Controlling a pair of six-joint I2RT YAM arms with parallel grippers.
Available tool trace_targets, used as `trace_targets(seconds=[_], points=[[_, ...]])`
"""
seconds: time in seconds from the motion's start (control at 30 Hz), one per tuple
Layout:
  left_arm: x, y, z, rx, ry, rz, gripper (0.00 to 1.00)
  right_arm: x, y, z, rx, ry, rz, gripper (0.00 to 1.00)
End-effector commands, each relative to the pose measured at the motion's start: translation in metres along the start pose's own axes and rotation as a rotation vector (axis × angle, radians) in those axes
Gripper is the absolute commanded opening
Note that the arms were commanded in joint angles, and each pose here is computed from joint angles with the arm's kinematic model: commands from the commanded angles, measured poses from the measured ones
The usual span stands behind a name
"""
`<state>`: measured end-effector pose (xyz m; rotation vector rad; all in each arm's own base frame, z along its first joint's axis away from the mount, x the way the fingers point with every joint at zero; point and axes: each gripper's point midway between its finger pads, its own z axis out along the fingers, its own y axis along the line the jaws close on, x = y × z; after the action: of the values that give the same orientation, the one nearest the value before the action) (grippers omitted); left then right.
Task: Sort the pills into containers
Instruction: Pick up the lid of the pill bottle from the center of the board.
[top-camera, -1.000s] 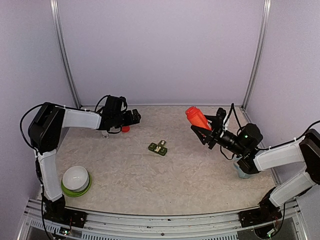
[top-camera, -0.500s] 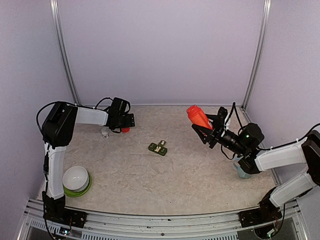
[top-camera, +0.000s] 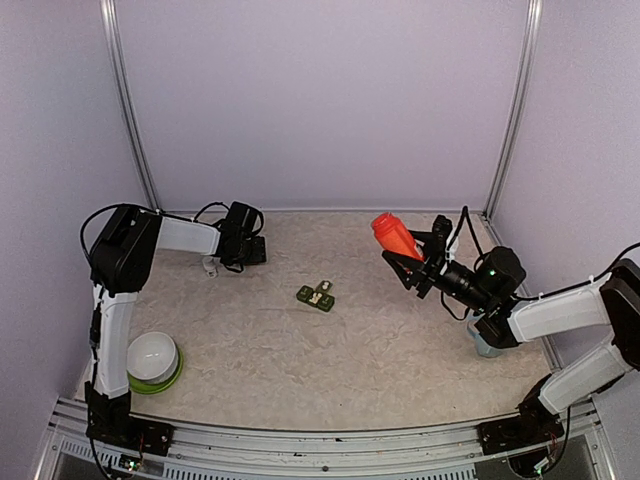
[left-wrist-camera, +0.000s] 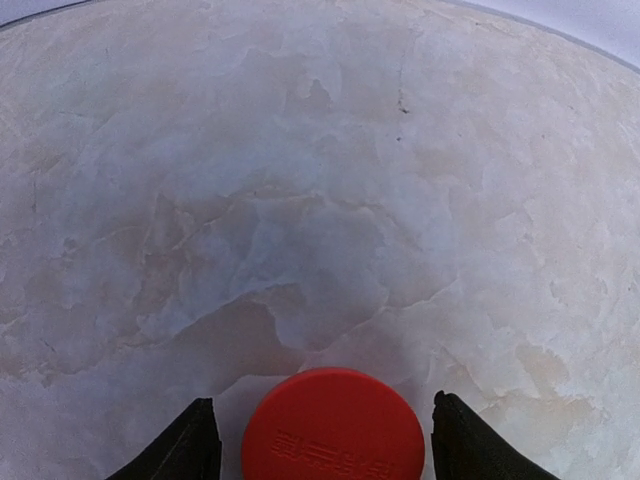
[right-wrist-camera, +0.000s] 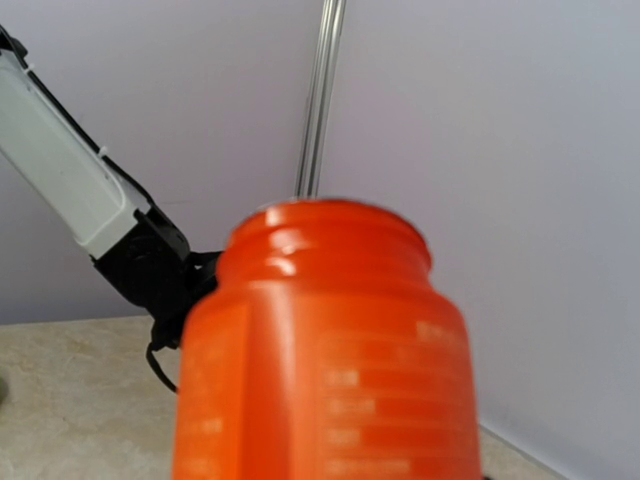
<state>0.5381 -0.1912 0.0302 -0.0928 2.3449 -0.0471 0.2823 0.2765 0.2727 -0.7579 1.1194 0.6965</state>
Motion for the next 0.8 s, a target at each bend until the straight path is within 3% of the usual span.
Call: trace_targets(seconds=[0.0,0.17,0.4,0.6,0.77], points=[[0.008,-0.002,0.006,-0.029,0.016,0.035,0.71,-0.007,-0.005,0.003,0.016,-0.019,-0.004,0.02],[0.01,-0.002,0.008,-0.029,0.018,0.038,0.69,-0.005,-0.005,0.004,0.017,-0.014,-0.001,0.02],[0.006,-0.005,0.006,-0.014,0.014,0.035,0.48,-0.002,-0.007,0.005,0.022,-0.003,0.001,0.02],[-0.002,-0.019,-0.01,0.045,0.001,0.033,0.47,0.002,-0.006,0.008,0.01,0.014,0.002,0.02],[-0.018,-0.053,-0.047,0.207,-0.034,0.032,0.47,0.003,-0.002,0.01,-0.017,0.02,-0.005,0.02]])
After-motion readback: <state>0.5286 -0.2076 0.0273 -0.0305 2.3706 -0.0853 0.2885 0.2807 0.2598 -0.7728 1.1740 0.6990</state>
